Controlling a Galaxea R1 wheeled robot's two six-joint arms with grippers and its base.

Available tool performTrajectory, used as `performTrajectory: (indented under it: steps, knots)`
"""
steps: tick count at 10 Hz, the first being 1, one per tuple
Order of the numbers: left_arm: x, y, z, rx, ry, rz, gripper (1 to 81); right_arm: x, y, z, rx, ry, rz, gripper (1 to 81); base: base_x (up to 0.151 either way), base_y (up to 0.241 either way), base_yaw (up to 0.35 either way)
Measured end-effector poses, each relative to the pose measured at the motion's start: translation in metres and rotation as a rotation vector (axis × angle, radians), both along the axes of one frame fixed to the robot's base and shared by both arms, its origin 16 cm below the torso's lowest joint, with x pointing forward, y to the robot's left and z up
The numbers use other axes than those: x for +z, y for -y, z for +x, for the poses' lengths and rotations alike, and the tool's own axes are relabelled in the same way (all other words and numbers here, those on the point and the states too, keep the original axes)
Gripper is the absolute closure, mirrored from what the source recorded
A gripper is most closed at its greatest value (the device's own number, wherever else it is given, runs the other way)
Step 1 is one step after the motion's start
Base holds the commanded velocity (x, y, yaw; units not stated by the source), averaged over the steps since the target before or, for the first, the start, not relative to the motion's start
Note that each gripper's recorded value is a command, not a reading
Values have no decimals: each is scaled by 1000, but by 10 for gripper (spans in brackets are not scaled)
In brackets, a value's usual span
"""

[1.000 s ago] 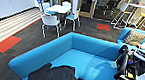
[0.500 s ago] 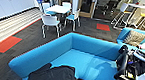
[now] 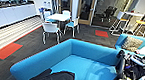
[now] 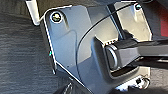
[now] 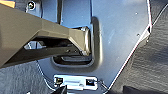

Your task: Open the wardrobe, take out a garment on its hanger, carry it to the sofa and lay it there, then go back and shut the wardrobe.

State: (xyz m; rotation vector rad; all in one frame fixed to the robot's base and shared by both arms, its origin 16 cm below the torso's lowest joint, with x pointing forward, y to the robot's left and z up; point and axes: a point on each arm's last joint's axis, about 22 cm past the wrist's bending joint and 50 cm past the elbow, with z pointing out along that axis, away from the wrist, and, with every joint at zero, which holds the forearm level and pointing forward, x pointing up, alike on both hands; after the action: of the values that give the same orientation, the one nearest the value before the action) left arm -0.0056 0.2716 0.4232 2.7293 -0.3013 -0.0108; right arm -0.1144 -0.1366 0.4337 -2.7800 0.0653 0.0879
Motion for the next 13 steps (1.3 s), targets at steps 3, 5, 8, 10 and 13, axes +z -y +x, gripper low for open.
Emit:
performTrajectory:
  steps: [3,5,8,10,13]
  knots:
    - [6,68,18,-1,70,-74,10,-5,-1,31,1,87,1,10,0,0,0]
    - [4,76,7,-3,53,-59,10,-5,-1,33,4,89,2,10,0,0,0]
    - [3,90,1,10,34,-58,10,-5,-2,31,6,85,2,10,0,0,0]
    - [2,97,-3,9,19,-42,10,-5,-3,26,14,60,4,10,0,0,0]
    - [1,94,-2,8,18,-36,10,-5,-3,21,22,41,5,10,-22,0,0]
